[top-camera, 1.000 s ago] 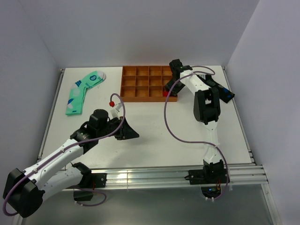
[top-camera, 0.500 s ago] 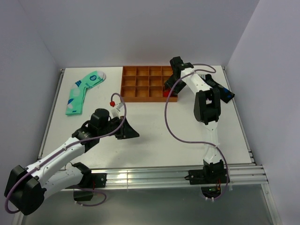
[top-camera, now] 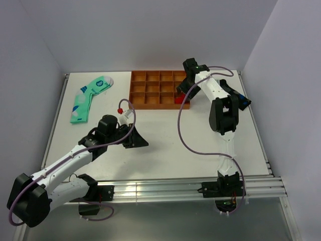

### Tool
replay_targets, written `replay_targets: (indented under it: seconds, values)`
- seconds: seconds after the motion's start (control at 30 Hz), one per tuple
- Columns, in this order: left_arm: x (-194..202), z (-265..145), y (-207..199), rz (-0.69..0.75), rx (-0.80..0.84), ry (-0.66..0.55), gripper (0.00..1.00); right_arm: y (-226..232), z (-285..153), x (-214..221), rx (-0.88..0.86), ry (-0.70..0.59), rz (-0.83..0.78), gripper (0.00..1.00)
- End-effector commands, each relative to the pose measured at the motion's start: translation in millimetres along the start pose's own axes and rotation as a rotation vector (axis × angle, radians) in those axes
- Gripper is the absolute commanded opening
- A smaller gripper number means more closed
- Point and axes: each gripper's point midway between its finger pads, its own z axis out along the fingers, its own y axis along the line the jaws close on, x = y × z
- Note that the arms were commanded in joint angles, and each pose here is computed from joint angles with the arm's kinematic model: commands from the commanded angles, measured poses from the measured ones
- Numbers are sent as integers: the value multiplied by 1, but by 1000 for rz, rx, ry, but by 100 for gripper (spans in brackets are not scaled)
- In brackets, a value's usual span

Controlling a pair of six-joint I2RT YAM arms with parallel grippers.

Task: Roll the socks
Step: Place the sock in the storage box.

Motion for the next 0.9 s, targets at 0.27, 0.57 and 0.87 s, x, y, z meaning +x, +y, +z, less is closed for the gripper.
replay_targets:
  seconds: [0.27,0.57,0.87]
  values:
    - [-36,-10,-21,87,33,-84,25,5,-103,-17,-156,-133,-52,62]
    - [-72,-32,-18,164,-91,-247,27,-36,-197,-12,-380,-384,-187,100]
    - [-89,-46,-16,234,-156,-341,27,-105,-265,24,-568,-581,-335,100]
